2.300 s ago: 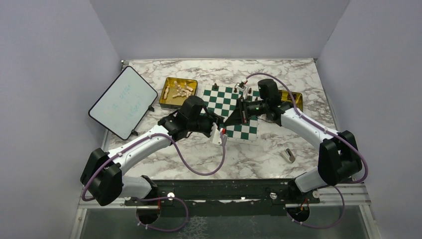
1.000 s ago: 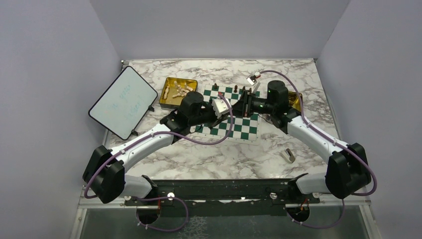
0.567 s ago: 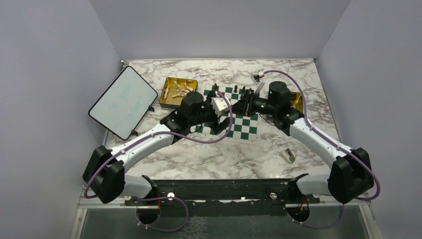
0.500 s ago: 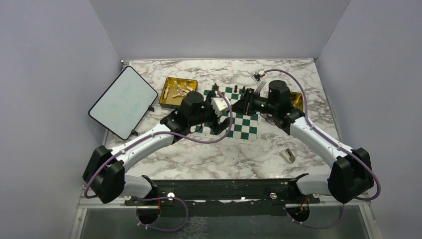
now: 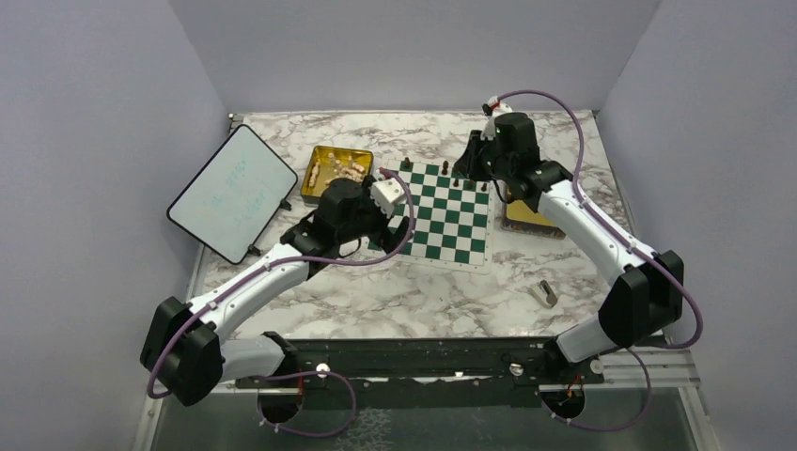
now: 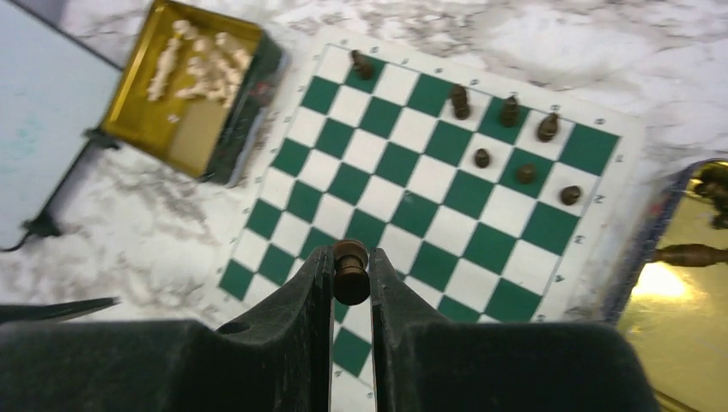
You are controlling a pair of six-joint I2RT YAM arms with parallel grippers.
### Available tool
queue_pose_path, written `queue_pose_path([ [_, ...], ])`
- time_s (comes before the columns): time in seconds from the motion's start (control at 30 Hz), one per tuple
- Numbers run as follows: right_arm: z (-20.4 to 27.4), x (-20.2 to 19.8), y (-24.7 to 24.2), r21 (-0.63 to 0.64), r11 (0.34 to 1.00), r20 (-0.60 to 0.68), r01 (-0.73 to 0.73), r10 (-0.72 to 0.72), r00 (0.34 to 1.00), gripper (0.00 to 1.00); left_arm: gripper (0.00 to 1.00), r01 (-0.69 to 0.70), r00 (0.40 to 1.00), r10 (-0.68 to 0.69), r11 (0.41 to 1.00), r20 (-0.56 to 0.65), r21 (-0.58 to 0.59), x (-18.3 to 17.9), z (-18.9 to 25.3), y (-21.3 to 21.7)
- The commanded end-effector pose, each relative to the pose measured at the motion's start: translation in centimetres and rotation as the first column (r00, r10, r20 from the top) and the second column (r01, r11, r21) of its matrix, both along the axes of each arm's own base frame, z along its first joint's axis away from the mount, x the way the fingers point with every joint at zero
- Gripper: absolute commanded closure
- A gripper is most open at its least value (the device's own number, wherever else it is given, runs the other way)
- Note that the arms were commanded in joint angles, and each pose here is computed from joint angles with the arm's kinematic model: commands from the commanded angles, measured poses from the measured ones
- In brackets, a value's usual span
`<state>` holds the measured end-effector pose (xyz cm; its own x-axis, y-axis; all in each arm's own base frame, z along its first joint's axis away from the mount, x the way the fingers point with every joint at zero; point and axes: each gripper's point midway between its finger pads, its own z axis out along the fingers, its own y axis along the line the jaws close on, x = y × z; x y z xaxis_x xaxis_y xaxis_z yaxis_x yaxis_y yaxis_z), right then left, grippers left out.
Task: Set up the chess pieces on the board
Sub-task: Place the chess piece on the chessboard.
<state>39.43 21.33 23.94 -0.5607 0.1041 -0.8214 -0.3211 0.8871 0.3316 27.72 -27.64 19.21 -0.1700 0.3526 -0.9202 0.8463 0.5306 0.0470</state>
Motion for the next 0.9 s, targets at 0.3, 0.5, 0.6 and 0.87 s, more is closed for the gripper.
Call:
queue_pose_path([
  [0.3,-6.0,8.1,-8.3,-0.394,0.882,-0.025,0.256,-0.289,0.957,0.86,0.01,-0.409,0.904,0.393,0.91,-0.17,-0.068,0.9,0.7,7.3],
  [0.5,-9.4,10.5,-9.9,-0.433,0.859,-0.083,0.275,-0.341,0.936,0.86,0.01,-0.408,0.911,0.397,0.908,-0.113,-0.097,0.3,1.0,8.2],
  [0.6,-11.4,11.6,-10.6,-0.432,0.858,-0.117,0.277,-0.358,0.926,0.86,0.01,-0.406,0.913,0.396,0.907,-0.099,-0.115,0.1,1.4,8.3],
  [0.87,-15.2,13.1,-11.3,-0.435,0.863,-0.198,0.256,-0.369,0.908,0.84,0.01,-0.398,0.917,0.391,0.911,-0.082,-0.11,-0.3,1.6,8.1],
])
